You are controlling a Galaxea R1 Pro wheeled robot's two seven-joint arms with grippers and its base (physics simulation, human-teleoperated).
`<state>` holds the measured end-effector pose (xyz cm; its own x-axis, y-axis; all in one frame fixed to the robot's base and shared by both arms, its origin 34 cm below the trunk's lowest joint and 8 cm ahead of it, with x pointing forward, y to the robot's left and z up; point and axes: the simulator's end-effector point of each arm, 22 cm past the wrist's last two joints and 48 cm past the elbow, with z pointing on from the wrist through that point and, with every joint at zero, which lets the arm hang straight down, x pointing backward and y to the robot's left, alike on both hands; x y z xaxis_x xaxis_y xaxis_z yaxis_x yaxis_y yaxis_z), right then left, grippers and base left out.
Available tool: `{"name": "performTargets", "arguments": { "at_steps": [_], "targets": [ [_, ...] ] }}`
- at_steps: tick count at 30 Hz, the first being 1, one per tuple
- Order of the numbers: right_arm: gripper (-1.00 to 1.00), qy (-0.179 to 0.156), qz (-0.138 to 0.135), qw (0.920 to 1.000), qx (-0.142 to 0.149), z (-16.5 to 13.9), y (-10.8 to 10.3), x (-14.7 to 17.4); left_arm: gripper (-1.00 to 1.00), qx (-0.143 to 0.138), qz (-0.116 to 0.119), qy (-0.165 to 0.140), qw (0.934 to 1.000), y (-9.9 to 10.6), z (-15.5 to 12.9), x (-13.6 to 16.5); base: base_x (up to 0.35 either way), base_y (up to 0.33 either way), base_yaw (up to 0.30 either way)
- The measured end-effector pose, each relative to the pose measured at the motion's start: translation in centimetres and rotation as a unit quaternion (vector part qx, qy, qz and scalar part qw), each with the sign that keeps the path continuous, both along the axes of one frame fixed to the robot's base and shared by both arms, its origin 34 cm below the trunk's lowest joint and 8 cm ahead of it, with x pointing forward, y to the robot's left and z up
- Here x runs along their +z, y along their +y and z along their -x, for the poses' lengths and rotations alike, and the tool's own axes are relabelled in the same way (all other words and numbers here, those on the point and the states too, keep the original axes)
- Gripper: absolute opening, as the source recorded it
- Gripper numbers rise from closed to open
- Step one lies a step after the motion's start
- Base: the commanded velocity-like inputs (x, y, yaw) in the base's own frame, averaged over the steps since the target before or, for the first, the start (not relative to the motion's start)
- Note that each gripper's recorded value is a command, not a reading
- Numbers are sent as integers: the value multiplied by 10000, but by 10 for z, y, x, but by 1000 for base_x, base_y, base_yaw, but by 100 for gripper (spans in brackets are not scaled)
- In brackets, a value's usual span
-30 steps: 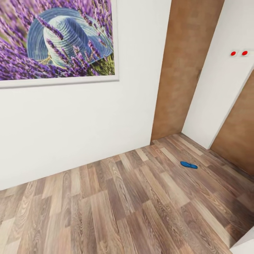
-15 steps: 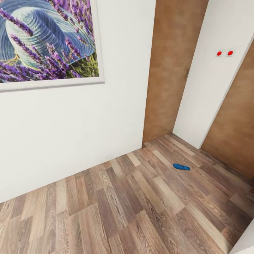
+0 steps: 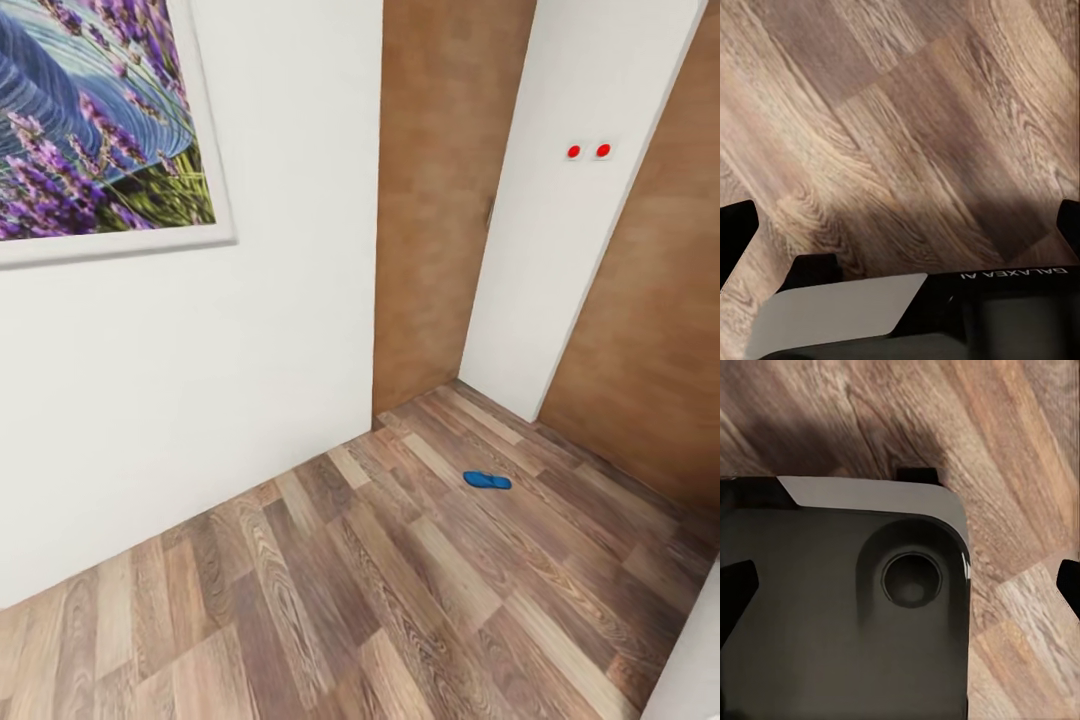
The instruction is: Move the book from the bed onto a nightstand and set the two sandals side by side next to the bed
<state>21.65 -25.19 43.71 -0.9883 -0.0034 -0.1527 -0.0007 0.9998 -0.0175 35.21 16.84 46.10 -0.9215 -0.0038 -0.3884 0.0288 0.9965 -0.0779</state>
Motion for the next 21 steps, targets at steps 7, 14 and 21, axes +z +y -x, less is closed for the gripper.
{"name": "performTargets", "arguments": {
  "at_steps": [7, 14, 21],
  "targets": [
    [100, -1, 0, 10000, 2, 0, 0, 0, 100, 2, 0, 0, 10000, 0, 0, 0, 310, -90, -207],
    [100, -2, -1, 10000, 6, 0, 0, 0, 100, 3, -1, 4, 10000, 0, 0, 0, 309, -91, -16],
    [100, -3, 0, 10000, 2, 0, 0, 0, 100, 13, -4, 5, 10000, 1, 0, 0, 308, -92, -1]
  ]
}}
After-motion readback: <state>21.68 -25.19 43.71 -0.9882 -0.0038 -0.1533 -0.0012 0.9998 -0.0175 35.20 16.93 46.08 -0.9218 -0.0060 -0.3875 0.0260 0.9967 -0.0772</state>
